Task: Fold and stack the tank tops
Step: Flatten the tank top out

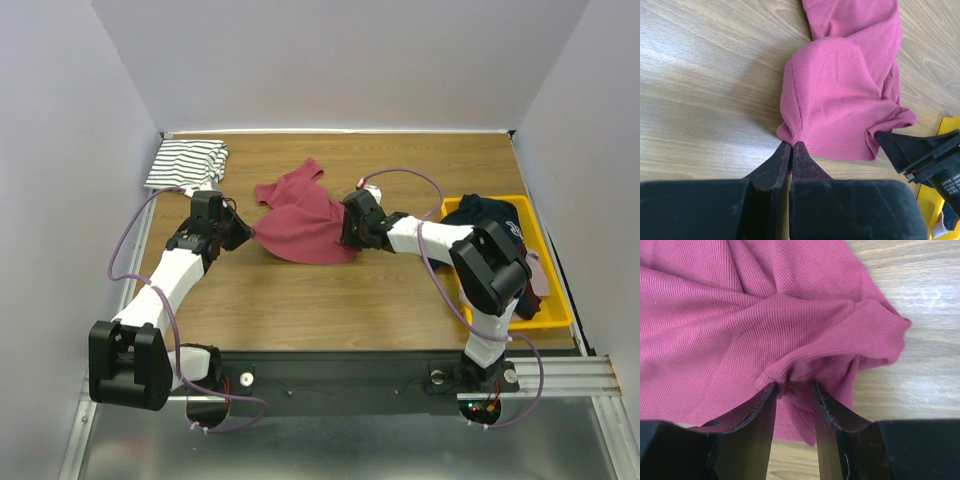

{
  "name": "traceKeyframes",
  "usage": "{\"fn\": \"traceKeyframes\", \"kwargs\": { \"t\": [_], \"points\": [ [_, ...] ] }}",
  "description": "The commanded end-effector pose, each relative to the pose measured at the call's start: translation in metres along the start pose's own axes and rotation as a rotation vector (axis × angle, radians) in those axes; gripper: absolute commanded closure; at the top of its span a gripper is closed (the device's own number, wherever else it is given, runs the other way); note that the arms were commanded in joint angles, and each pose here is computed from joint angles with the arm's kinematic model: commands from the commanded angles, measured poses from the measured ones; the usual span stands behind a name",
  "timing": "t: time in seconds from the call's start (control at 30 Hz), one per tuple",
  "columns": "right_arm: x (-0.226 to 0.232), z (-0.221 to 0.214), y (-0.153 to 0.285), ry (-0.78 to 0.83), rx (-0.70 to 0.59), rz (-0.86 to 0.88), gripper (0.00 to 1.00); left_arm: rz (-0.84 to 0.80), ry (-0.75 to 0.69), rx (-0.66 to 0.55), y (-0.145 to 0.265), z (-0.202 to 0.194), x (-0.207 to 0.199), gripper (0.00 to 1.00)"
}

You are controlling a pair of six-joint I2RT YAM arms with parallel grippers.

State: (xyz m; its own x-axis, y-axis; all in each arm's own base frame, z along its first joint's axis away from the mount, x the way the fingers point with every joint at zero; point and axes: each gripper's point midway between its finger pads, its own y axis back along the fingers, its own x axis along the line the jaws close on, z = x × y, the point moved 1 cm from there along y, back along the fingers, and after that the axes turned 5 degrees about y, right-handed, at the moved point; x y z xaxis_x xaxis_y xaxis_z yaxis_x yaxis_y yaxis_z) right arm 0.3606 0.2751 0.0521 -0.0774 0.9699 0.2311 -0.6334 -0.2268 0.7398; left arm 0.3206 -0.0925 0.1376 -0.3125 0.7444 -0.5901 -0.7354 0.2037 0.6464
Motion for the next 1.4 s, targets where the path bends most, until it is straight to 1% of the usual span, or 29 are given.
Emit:
{"fn": "traceKeyframes", "kwargs": {
  "t": [0.0, 0.17, 0.3, 0.37, 0.53, 0.8, 1.1, 1.23, 1.37],
  "points": [
    [0.012, 0.019, -0.001, -0.020, -0.042, 0.017, 0.59, -0.034, -0.017, -0.035, 0.003, 0.010, -0.007, 1.00],
    [0.016, 0.019, -0.003, -0.027, -0.036, 0.027, 0.57, -0.029, -0.021, -0.031, 0.002, 0.009, -0.006, 1.00],
    [0.017, 0.022, 0.008, -0.036, -0.061, 0.021, 0.57, -0.024, -0.021, -0.032, 0.002, 0.009, -0.004, 1.00],
    [0.013, 0.021, 0.015, -0.046, -0.073, 0.013, 0.60, -0.024, -0.021, -0.032, 0.002, 0.009, -0.004, 1.00],
    [0.005, 0.016, 0.021, -0.056, -0.076, -0.006, 0.71, -0.024, -0.020, -0.027, 0.002, 0.008, -0.003, 1.00],
    [-0.003, 0.010, 0.025, -0.064, -0.076, -0.023, 0.71, -0.023, -0.017, -0.028, 0.003, 0.008, -0.003, 1.00],
    [0.009, 0.018, 0.014, -0.053, -0.072, -0.003, 0.70, -0.024, -0.018, -0.027, 0.002, 0.007, -0.002, 1.00],
    [0.018, 0.023, 0.009, -0.044, -0.076, 0.004, 0.67, -0.023, -0.019, -0.024, 0.002, 0.006, -0.002, 1.00],
    [0.021, 0.021, 0.004, -0.038, -0.069, 0.005, 0.66, -0.024, -0.022, -0.023, 0.001, 0.006, -0.001, 1.00]
  ]
}}
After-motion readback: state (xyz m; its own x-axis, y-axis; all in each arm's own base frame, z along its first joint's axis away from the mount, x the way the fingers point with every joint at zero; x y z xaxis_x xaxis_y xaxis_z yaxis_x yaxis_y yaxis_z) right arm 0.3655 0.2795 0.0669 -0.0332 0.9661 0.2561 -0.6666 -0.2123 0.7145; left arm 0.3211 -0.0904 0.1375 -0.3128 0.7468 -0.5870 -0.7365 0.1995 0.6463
